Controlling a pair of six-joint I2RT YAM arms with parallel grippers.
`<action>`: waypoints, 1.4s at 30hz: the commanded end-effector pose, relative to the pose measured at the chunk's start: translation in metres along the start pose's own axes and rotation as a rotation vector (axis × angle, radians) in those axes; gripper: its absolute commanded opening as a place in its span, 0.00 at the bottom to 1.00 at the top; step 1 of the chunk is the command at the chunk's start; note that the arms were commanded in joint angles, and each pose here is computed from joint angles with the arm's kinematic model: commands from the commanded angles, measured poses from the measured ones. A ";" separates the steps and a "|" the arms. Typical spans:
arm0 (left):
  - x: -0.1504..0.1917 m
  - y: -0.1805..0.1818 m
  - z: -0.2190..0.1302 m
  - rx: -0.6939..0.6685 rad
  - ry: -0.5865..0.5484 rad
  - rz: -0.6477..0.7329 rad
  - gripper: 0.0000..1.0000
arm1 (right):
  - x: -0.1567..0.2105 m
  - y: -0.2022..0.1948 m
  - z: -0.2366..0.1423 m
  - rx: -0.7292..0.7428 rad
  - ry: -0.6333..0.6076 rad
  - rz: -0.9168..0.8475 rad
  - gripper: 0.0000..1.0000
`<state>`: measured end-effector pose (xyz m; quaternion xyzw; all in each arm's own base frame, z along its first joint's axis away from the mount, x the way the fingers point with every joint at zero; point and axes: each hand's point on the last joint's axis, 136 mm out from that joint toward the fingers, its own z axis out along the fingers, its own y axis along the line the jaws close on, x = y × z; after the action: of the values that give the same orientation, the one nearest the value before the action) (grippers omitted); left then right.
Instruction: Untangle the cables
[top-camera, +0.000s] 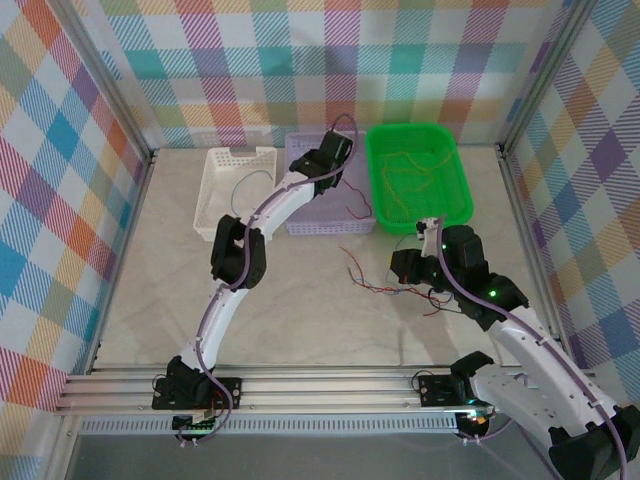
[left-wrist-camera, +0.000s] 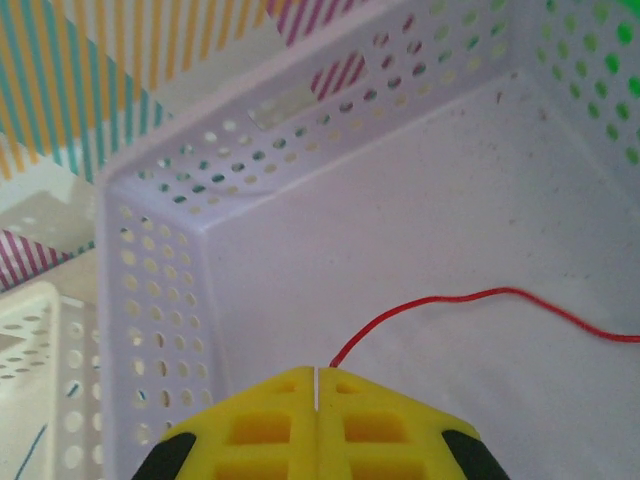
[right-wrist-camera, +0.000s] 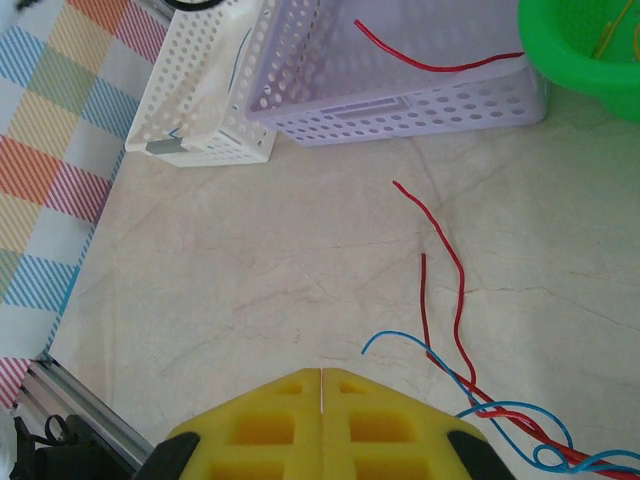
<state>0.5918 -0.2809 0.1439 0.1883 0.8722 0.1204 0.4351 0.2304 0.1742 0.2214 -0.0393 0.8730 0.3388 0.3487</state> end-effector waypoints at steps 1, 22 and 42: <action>0.019 -0.004 0.019 -0.025 0.032 0.023 0.00 | 0.001 0.002 0.000 -0.007 -0.007 -0.003 0.00; -0.004 0.075 0.038 -0.057 -0.034 -0.154 0.01 | 0.007 0.002 0.009 0.001 0.019 0.005 0.00; -0.042 0.109 0.047 -0.163 -0.190 -0.235 0.27 | 0.017 -0.004 0.028 0.043 0.068 -0.009 0.00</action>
<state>0.6741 -0.2054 0.2055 0.0608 0.8212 0.1161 0.5553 0.2307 0.1869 0.1937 -0.0471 0.8946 0.3138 0.3146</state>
